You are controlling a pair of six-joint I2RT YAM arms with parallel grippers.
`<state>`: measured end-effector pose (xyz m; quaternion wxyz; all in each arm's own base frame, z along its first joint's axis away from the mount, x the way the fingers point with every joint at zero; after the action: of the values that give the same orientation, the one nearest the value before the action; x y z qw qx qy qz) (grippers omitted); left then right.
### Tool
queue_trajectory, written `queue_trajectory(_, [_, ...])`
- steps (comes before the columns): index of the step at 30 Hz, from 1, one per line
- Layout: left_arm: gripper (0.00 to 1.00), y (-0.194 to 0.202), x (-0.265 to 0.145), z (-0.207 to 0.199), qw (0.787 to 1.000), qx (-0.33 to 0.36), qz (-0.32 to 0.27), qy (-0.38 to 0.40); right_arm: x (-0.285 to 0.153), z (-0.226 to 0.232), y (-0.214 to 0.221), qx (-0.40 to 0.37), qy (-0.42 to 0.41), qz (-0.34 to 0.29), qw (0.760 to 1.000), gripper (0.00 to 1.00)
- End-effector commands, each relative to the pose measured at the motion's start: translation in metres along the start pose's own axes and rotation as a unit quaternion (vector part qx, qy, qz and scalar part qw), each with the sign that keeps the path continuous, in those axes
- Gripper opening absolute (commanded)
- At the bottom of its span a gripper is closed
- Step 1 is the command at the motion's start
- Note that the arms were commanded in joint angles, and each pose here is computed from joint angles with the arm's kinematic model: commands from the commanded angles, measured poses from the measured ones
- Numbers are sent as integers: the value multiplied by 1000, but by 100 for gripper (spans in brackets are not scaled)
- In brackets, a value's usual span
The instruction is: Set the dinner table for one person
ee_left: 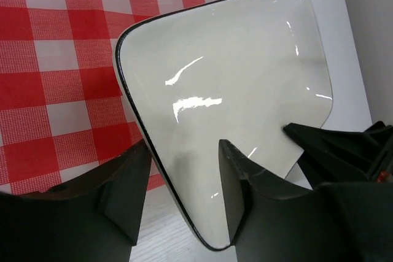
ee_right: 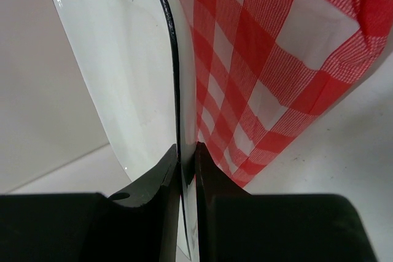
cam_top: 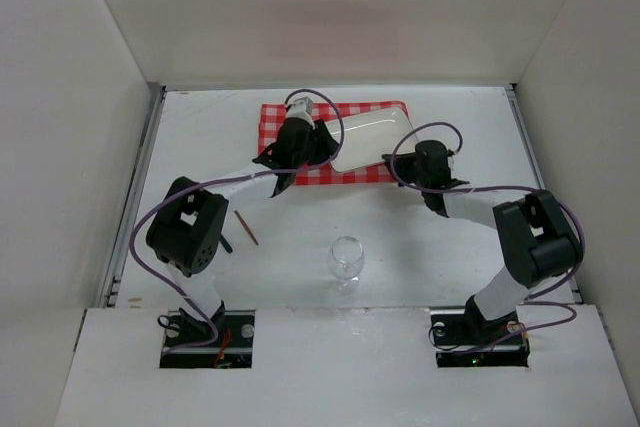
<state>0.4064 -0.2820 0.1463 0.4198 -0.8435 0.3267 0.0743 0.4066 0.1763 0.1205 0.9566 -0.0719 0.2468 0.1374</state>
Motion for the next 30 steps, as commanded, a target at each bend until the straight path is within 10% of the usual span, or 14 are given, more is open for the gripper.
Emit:
queue_trajectory(1, [41, -7, 5, -16, 1000, -1, -13, 13, -32, 120, 17, 28, -212, 32, 976, 0])
queue_trajectory(11, [1, -21, 0, -16, 999, -32, -31, 16, -32, 114, 32, 26, -210, 54, 976, 2])
queue_trajectory(30, [0, -114, -58, -40, 976, -132, -115, 132, -66, 108, 34, -38, -249, 85, 964, 72])
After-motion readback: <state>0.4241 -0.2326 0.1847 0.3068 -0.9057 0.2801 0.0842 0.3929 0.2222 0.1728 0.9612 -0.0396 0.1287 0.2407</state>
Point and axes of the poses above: each gripper's point midway between its finger pads, its own x axis out along the fingers, its own z axis along the line the jaws close on, y = z × x, the point moved 2 cm from there along -x, back along the fingers, and after that the axes turned 7 degrees about -x, right-handed, at the moved point
